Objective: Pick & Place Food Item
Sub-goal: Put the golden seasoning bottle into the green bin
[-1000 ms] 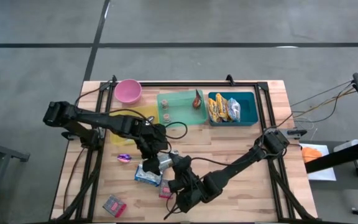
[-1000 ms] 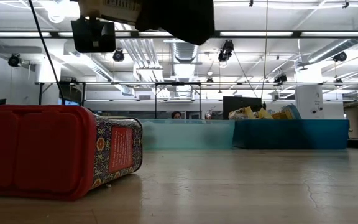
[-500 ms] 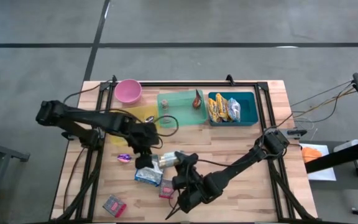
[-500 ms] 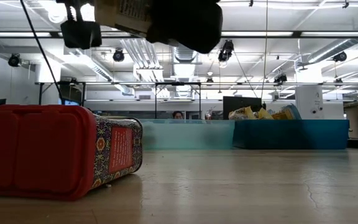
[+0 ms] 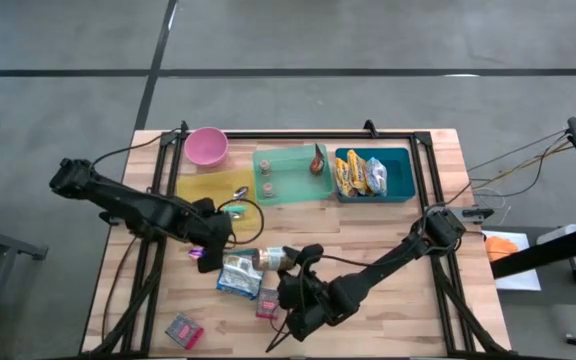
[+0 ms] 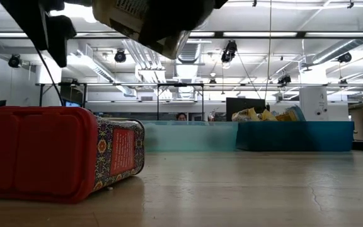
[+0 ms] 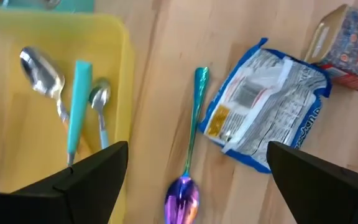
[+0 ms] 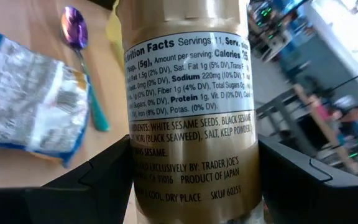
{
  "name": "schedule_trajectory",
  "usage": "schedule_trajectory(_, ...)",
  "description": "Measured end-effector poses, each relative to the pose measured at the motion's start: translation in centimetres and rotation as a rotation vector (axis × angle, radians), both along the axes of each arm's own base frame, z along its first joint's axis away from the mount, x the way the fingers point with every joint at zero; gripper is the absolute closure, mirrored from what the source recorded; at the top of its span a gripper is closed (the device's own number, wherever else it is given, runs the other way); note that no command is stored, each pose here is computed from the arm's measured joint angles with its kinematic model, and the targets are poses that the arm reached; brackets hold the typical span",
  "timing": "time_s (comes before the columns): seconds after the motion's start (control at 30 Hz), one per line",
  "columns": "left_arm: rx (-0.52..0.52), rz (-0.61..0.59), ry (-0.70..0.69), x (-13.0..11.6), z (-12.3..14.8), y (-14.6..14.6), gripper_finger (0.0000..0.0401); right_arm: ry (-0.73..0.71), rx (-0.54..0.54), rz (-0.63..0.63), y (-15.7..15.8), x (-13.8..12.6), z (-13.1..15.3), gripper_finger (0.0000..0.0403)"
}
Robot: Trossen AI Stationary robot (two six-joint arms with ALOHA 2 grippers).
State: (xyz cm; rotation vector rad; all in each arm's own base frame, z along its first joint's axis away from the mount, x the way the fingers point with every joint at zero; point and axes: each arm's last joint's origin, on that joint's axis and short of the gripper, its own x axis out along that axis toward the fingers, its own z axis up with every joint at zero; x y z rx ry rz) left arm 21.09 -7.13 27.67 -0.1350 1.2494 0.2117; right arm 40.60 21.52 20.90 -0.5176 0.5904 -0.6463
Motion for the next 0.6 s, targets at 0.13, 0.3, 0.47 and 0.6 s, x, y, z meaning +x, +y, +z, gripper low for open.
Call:
schedule_trajectory(0.13, 0.02, -0.085, -0.009, 0.1, -0.4, -0.2, 0.001, -0.031, 0.059, -0.013, -0.1, 0.0, 0.0, 0.013)
schedule_trajectory(0.3, 0.036, -0.196, -0.069, 0.5, -0.3, -1.0, 0.001, -0.066, 0.124, -0.027, -0.3, 0.0, 0.4, 0.013)
schedule_trajectory(0.47, 0.04, -0.252, -0.125, 0.9, 0.4, -1.4, 0.001, -0.056, 0.222, -0.025, -0.7, -0.1, 0.8, 0.013)
schedule_trajectory(0.6, 0.042, -0.274, -0.155, 1.1, 0.7, -1.5, 0.001, -0.022, 0.295, -0.046, -1.7, -0.5, 1.3, 0.013)
